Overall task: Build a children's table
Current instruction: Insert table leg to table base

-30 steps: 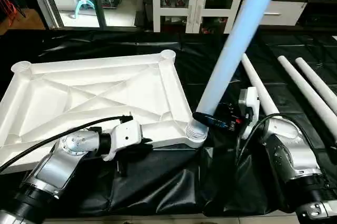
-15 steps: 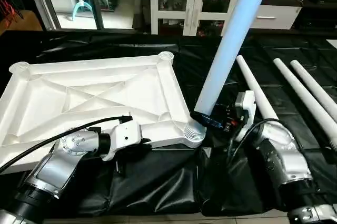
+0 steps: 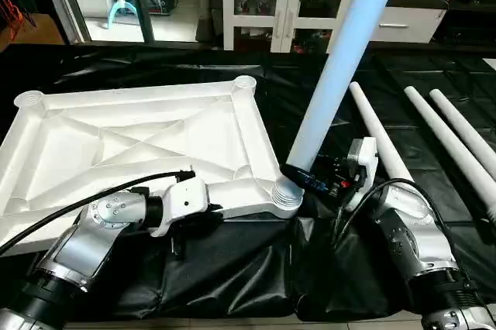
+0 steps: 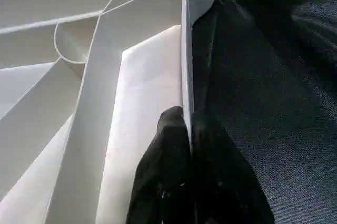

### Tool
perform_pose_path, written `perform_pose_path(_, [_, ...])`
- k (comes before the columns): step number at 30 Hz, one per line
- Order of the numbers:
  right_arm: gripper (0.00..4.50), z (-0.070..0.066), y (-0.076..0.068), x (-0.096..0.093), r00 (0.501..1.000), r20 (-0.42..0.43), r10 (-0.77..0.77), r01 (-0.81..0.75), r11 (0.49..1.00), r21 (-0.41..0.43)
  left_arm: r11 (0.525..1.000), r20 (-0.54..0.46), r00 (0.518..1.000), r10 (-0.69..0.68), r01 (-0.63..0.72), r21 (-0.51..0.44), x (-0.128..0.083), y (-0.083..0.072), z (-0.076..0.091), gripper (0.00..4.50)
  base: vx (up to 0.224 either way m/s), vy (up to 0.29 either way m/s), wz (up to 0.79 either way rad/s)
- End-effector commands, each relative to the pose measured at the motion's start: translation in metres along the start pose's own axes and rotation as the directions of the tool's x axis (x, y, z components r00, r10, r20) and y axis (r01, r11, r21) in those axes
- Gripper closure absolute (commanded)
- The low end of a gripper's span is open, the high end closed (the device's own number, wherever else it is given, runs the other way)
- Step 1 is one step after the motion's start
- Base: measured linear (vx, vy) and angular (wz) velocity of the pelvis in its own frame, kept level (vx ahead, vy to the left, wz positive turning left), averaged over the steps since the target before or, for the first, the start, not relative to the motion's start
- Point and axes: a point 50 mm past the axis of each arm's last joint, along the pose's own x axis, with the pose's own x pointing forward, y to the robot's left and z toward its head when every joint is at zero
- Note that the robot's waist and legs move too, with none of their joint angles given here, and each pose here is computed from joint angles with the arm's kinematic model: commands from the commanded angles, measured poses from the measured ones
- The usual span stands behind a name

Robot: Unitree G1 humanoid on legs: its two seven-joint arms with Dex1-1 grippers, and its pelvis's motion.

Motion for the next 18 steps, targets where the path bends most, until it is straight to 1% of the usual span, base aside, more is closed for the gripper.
perform_pose_path(1, [2.66, -0.041, 0.007, -0.015, 0.98, -0.193, -0.05, 0.072, 0.992, 0.108, 0.999, -0.031, 0.999, -0.019, 0.018, -0.029, 0.006, -0.007, -0.009, 4.4, 0.0, 0.0, 0.0])
perform_pose_path(10, [2.66, -0.041, 0.005, -0.01, 0.978, -0.173, -0.113, 0.131, 0.987, 0.093, 0.999, -0.026, 1.0, -0.014, 0.013, -0.033, 0.007, -0.007, -0.008, 4.4, 0.0, 0.0, 0.0])
perform_pose_path(11, [2.66, -0.041, 0.001, -0.009, 0.97, -0.177, -0.168, 0.183, 0.98, 0.077, 0.999, -0.022, 1.0, -0.014, 0.013, -0.034, 0.008, -0.008, -0.007, 4.4, 0.0, 0.0, 0.0])
perform_pose_path(18, [2.66, -0.046, -0.002, -0.003, 0.94, -0.196, -0.279, 0.296, 0.953, 0.065, 0.999, -0.002, 1.0, 0.019, -0.019, -0.051, 0.016, -0.006, -0.001, 4.4, 0.0, 0.0, 0.0])
